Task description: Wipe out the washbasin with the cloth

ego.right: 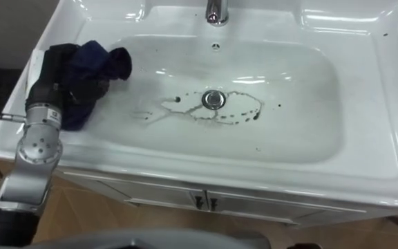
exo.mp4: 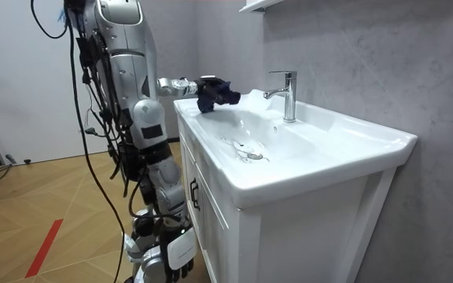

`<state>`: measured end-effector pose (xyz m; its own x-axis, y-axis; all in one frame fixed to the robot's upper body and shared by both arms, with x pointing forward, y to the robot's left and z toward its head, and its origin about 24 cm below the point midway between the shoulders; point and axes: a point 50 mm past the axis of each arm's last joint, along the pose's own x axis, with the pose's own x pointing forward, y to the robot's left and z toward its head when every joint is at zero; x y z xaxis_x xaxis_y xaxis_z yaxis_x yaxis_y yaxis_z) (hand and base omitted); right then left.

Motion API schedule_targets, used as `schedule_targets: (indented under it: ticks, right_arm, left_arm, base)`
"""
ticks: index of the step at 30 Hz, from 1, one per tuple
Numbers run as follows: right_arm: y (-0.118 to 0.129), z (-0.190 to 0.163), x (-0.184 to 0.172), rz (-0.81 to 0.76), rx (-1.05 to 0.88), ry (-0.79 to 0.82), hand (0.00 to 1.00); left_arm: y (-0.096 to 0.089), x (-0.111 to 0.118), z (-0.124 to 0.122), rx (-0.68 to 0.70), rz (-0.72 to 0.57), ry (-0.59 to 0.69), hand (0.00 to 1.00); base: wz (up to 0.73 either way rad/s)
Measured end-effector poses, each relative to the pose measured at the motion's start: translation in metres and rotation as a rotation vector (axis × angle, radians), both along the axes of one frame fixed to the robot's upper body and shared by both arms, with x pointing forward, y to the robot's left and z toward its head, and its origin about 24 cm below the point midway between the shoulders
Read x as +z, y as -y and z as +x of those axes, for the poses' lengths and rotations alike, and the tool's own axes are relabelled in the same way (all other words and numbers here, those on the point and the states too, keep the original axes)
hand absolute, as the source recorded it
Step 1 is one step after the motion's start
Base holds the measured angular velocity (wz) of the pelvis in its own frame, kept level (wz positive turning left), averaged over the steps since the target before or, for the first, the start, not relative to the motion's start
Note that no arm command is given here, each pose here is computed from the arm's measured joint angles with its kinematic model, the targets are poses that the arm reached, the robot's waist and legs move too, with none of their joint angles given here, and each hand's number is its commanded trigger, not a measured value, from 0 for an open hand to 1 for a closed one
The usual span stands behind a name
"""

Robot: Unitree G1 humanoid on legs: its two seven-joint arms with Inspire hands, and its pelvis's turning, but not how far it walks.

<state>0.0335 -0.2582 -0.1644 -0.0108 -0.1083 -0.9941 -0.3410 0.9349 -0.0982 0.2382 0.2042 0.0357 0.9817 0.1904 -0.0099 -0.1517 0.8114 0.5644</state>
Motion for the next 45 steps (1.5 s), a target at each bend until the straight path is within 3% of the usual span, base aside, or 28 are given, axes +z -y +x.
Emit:
schedule_targets:
  ticks: [15, 21, 37, 45]
  right_arm:
    - [-0.001, -0.008, -0.001, 0.008, -0.022, -0.012, 0.0]
    - [0.0, -0.015, -0.001, -0.013, -0.026, -0.027, 0.0]
    - [-0.002, -0.018, -0.001, 0.01, -0.034, -0.061, 0.0]
    - [-0.001, -0.02, -0.001, 0.007, -0.039, -0.076, 0.0]
  left_arm:
    - [0.007, 0.006, 0.001, -0.029, 0.014, 0.04, 1.0]
    - [0.01, 0.0, 0.0, -0.045, 0.098, 0.011, 1.0]
    - [0.012, -0.045, 0.003, -0.145, 0.334, -0.252, 1.0]
    - [0.016, -0.063, 0.001, -0.213, 0.359, -0.37, 1.0]
  base:
    - [0.01]
    - [0.0]
    - [-0.05]
    - [-0.06]
